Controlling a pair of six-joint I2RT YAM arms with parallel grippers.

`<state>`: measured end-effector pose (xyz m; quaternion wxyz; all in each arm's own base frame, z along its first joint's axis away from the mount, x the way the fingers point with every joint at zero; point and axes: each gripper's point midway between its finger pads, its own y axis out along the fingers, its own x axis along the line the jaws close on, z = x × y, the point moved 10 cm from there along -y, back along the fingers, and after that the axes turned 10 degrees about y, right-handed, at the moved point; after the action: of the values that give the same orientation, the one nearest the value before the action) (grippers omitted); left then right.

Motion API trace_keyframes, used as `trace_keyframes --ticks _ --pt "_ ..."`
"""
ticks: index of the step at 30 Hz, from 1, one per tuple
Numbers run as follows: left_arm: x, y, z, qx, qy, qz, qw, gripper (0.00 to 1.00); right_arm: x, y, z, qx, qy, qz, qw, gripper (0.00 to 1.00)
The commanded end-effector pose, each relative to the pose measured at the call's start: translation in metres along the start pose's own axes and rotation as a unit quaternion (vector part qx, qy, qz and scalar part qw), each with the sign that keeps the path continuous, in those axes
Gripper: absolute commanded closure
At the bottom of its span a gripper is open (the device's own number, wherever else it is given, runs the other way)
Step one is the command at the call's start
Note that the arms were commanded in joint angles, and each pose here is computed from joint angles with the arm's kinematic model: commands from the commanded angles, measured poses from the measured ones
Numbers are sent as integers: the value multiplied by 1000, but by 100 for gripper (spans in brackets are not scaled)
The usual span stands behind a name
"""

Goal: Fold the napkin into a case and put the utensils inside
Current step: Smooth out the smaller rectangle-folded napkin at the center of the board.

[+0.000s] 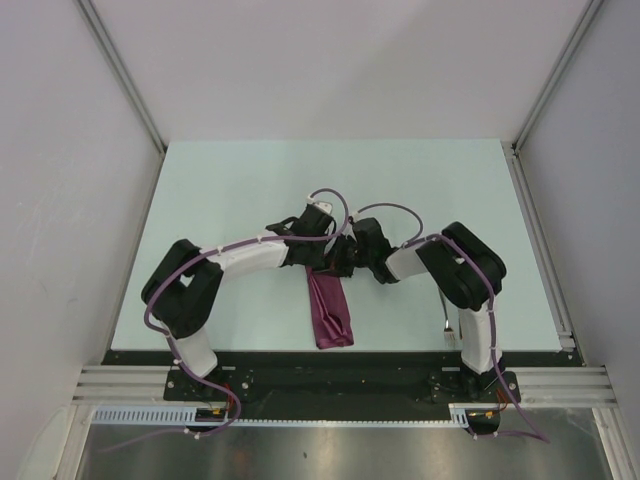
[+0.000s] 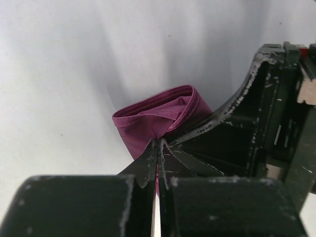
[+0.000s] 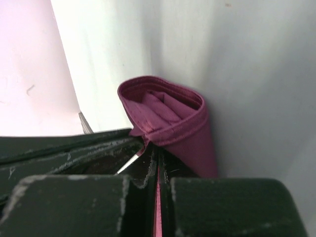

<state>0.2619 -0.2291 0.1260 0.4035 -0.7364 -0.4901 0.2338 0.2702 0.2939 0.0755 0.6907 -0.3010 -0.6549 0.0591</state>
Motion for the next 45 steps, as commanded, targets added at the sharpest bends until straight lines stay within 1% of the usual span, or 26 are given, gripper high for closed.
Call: trace_keyframes --ticks 1,6,9,10,13,17,19,20,22,23,26,28,29,30,31,32,33,34,35,36,38,40,41,42,43,45 --pt "-7 -14 -11 -24 -18 26 999 100 10 11 -3 5 7 -39 999 100" --pt "-11 -18 -6 -22 -46 52 997 100 7 21 -4 5 62 -53 997 100" --pt "-10 -19 -2 -25 -51 50 997 100 2 24 -7 -20 87 -33 995 100" --pt "-10 -18 1 -23 -51 55 997 100 2 25 -9 -33 86 -34 995 100" --pt "-10 -19 2 -25 -53 55 997 100 5 25 -9 -22 75 -46 996 100" --pt "-9 -20 0 -27 -50 53 997 100 13 11 -5 -17 43 -50 998 100" --pt "-9 -20 -2 -26 -49 54 997 99 7 1 -4 -19 44 -43 998 100" --pt "-9 -20 -2 -27 -49 54 997 95 8 -4 -4 -19 40 -48 998 100" --pt "-9 -21 -4 -32 -50 55 997 92 12 -14 -3 -14 34 -46 998 100" --pt "-9 -22 -5 -35 -51 54 997 88 11 -18 -4 -12 23 -42 999 100" --pt "-7 -26 -9 -46 -56 56 996 82 12 -31 -1 -1 2 -32 999 100" --pt "-7 -30 -11 -53 -59 58 995 78 19 -42 1 -3 -16 -29 999 96" --pt "-6 -33 -13 -58 -62 60 995 73 21 -46 0 -6 -36 -25 999 94" --pt "-7 -35 -14 -63 -64 62 994 70 17 -50 2 1 -38 -3 999 93" --pt "-6 -37 -15 -63 -65 63 994 67 23 -58 3 -2 -53 -3 999 92" --pt "-6 -43 -17 -70 -66 65 993 60 23 -62 3 -4 -62 9 998 91" --pt "-5 -47 -15 -67 -66 65 993 57 13 -68 9 3 -84 47 995 86" --pt "-3 -49 -11 -63 -66 63 994 55 15 -76 11 2 -99 56 994 84" --pt "-1 -59 -10 -71 -68 65 993 53 3 -83 23 23 -102 90 990 83" --pt "1 -59 1 -60 -67 64 994 53 -2 -88 26 21 -126 105 986 82" --pt "3 -70 11 -65 -78 76 992 58 -7 -101 36 25 -136 129 982 81" --pt "4 -67 38 -35 -94 91 991 67 -13 -110 48 32 -152 140 978 81" --pt "3 -71 43 -39 -102 105 988 70 -18 -112 53 31 -159 159 974 81" --pt "4 -67 62 -16 -107 109 988 73 -19 -112 65 39 -175 169 969 82" --pt "-1 -68 68 -13 -121 137 983 78 -19 -114 71 39 -179 178 967 82" --pt "-1 -67 90 0 -132 149 980 80 -17 -112 84 43 -186 181 965 84"
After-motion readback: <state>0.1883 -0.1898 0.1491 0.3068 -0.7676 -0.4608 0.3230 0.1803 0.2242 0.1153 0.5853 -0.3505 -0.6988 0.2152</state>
